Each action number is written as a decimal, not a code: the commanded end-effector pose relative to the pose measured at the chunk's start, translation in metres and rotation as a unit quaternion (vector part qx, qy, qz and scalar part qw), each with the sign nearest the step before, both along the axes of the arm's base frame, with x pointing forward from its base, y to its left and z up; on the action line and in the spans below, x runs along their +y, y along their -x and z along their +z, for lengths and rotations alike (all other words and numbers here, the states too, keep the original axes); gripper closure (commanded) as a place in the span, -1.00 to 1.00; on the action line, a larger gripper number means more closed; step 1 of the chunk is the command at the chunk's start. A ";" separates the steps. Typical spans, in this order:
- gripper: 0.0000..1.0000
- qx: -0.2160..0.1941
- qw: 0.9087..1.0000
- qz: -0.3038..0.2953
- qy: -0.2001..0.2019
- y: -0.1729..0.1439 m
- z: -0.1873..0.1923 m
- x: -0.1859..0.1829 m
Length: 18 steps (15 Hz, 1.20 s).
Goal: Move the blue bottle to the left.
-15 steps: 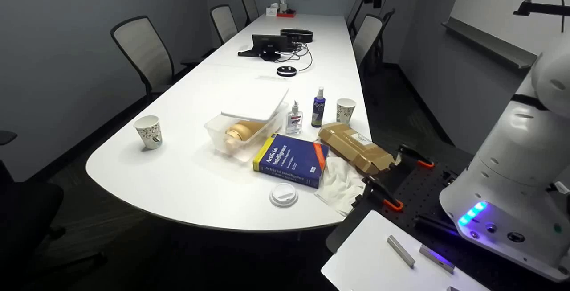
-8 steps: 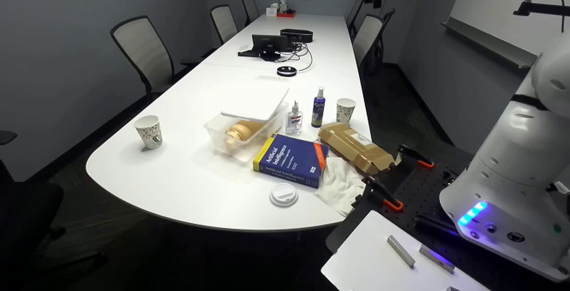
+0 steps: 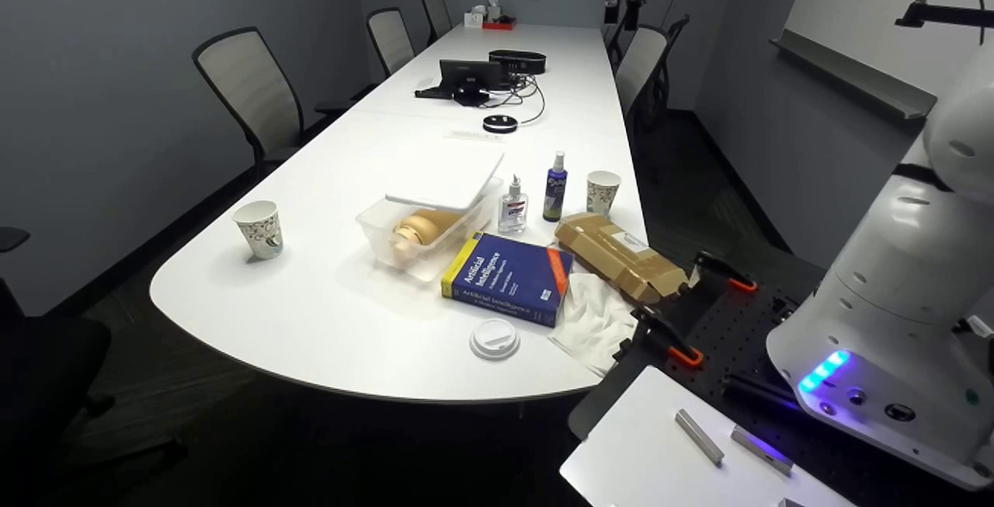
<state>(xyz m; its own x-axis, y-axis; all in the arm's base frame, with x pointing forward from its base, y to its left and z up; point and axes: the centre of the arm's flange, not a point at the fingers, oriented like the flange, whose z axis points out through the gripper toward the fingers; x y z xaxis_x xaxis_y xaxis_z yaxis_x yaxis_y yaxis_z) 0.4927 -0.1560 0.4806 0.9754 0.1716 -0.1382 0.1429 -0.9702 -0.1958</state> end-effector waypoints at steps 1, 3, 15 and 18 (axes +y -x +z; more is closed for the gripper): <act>-1.00 -0.020 0.999 -0.036 -0.007 -0.053 -0.027 -0.018; -1.00 -0.031 0.997 -0.074 0.000 -0.074 -0.053 -0.028; -1.00 -0.069 0.961 -0.268 0.027 -0.124 -0.205 -0.069; -1.00 -0.069 0.954 -0.288 0.037 -0.126 -0.229 -0.080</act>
